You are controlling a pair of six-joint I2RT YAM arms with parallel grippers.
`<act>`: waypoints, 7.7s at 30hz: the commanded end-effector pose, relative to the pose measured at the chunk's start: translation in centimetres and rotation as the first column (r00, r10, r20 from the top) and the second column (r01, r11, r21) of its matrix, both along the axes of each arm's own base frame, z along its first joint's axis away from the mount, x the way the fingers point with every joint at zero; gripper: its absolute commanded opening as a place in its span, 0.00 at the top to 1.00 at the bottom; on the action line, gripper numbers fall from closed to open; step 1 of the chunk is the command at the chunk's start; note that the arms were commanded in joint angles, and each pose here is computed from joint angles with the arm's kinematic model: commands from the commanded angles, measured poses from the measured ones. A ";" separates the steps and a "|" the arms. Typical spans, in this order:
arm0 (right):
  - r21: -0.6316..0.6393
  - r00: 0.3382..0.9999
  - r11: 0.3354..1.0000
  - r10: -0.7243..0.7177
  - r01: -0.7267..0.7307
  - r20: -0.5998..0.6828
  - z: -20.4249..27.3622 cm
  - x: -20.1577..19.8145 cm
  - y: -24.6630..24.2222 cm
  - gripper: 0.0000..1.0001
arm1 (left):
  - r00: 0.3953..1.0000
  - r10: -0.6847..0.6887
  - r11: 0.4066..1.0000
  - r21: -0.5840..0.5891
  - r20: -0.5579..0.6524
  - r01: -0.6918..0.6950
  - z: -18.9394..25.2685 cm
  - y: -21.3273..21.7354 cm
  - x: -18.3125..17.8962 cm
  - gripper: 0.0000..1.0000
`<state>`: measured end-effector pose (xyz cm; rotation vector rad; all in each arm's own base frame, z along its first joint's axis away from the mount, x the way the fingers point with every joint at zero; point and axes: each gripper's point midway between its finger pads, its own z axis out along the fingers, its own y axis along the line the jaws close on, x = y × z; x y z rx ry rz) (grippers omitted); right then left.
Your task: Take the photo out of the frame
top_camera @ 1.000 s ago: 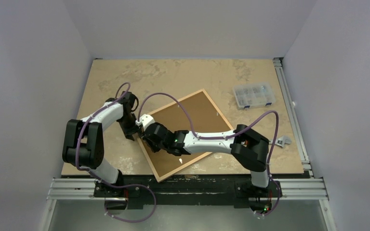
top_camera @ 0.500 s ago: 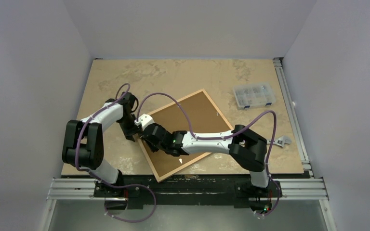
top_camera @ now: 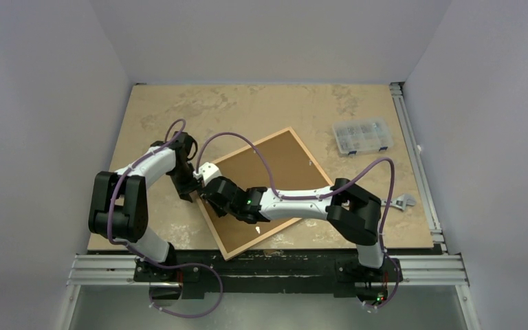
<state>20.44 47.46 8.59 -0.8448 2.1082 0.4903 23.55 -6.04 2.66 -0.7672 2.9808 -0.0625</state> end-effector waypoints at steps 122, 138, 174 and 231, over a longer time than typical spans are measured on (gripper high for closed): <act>0.150 0.827 0.818 -0.562 0.556 -0.005 7.3 -1.1 -31.2 1.00 | 0.858 0.497 0.862 -0.184 0.131 -0.472 -1.0 -1.8 -2.4 0.79; -0.017 0.804 0.806 -0.588 0.591 0.084 5.2 3.4 -29.0 1.00 | 0.912 0.393 0.917 -0.130 0.120 -0.378 -0.5 -0.1 -3.6 1.00; -0.240 0.812 0.798 -0.580 0.553 -0.060 0.9 3.8 -29.8 1.00 | 0.899 0.400 0.915 -0.130 0.179 -0.381 0.3 0.5 -4.1 1.00; -0.084 0.946 0.945 -0.322 0.317 -0.046 4.5 3.9 -24.9 1.00 | 0.903 0.399 0.911 -0.184 0.161 -0.369 0.0 -0.5 -4.5 1.00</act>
